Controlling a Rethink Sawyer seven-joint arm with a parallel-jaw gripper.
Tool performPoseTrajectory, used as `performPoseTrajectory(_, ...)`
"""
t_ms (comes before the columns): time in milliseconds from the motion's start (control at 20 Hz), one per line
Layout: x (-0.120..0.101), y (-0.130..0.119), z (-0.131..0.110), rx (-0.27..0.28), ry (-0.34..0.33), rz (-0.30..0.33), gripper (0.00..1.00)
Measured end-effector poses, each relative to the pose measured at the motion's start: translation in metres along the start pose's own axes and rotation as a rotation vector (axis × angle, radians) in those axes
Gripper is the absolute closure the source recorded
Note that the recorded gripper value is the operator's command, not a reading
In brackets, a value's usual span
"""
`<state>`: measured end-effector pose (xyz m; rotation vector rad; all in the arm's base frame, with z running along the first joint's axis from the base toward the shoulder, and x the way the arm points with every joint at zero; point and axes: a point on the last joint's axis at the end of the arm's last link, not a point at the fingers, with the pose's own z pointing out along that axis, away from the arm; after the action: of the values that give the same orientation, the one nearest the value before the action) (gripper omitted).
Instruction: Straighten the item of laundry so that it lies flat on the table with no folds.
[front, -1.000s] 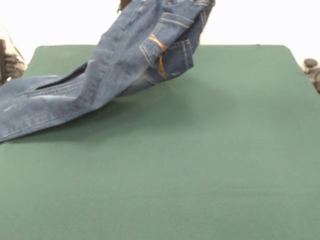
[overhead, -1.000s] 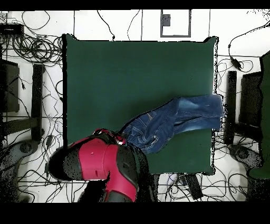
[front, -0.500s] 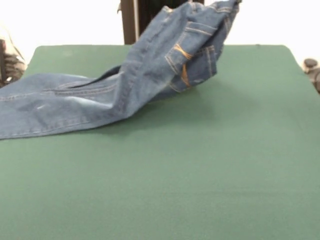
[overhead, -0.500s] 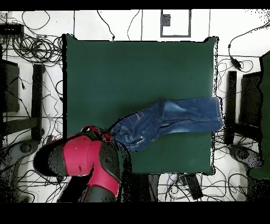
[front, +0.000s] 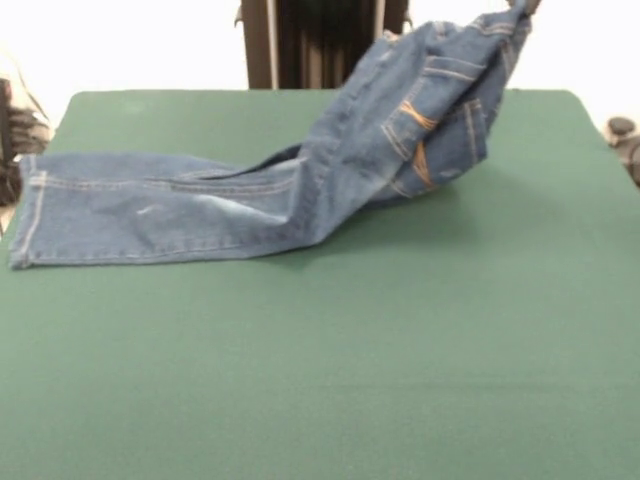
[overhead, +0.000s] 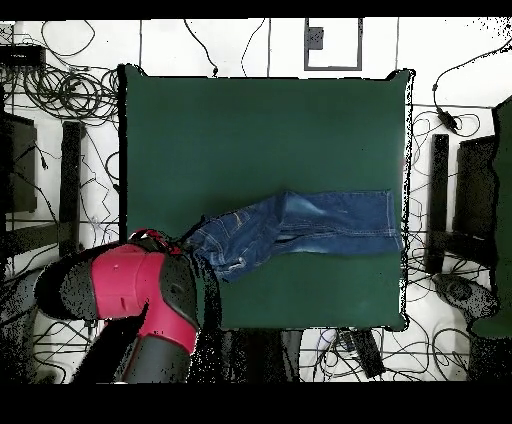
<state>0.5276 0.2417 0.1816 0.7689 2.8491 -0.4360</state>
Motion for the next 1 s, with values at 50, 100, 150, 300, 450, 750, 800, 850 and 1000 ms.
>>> performPoseTrajectory(50,0.0,0.002,0.0,-0.002,0.001,0.004,1.0)
performPoseTrajectory(100,-0.001,0.006,-0.001,-0.009,0.001,0.013,1.0)
performPoseTrajectory(150,-0.002,0.007,-0.001,-0.01,0.001,0.015,1.0)
performPoseTrajectory(300,-0.004,0.01,-0.002,-0.016,-0.001,0.018,1.0)
performPoseTrajectory(450,-0.005,0.011,-0.002,-0.016,-0.002,0.017,0.0)
performPoseTrajectory(750,-0.007,0.013,-0.004,-0.021,-0.008,0.017,0.0)
performPoseTrajectory(800,-0.007,0.013,-0.005,-0.022,-0.008,0.017,0.0)
performPoseTrajectory(850,-0.01,0.013,-0.007,-0.026,-0.011,0.021,0.0)
performPoseTrajectory(1000,-0.026,0.004,-0.016,-0.043,-0.018,0.053,0.0)
